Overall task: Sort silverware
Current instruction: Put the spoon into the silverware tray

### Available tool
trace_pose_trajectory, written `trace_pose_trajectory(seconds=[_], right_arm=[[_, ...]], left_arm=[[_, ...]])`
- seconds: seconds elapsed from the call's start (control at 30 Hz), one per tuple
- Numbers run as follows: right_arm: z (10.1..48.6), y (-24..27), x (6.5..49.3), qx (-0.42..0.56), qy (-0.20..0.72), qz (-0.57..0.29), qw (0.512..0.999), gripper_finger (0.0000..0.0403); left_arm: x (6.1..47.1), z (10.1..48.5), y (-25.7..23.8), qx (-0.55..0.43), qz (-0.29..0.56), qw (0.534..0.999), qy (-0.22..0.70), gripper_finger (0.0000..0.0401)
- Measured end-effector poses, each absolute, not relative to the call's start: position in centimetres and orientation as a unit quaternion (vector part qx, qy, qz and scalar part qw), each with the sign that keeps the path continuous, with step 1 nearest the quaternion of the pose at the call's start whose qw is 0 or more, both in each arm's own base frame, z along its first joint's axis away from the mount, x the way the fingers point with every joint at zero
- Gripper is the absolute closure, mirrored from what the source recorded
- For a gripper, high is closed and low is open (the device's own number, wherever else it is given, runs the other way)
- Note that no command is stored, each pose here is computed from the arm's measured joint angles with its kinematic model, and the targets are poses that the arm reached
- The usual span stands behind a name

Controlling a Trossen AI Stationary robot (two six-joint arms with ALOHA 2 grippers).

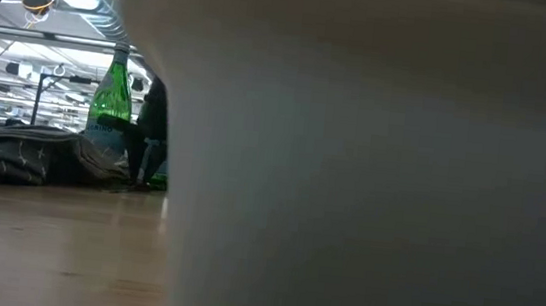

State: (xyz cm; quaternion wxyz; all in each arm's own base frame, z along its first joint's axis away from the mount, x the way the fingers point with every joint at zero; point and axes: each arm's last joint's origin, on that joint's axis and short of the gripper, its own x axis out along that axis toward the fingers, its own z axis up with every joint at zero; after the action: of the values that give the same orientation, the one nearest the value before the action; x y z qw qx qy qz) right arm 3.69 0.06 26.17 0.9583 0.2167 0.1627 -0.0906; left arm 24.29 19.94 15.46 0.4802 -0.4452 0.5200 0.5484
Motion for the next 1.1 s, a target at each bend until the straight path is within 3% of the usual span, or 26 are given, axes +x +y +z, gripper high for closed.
trace_pose_trajectory(seconds=[0.13,0.57,0.87,1.1], right_arm=[[26.2,0.1,3.7,0.217,0.162,-0.091,0.958,0.0331],[26.2,0.1,3.7,0.217,0.162,-0.091,0.958,0.0331],[26.2,0.1,3.7,0.217,0.162,-0.091,0.958,0.0331],[26.2,0.1,3.7,0.217,0.162,-0.091,0.958,0.0331]], left_arm=[[24.2,15.5,19.5,-0.45,0.556,0.463,0.523,0.032],[25.1,16.0,18.0,-0.429,0.554,0.479,0.529,0.032],[23.9,14.1,17.3,-0.442,0.572,0.449,0.525,0.032],[24.0,13.6,17.3,-0.448,0.572,0.469,0.502,0.032]])
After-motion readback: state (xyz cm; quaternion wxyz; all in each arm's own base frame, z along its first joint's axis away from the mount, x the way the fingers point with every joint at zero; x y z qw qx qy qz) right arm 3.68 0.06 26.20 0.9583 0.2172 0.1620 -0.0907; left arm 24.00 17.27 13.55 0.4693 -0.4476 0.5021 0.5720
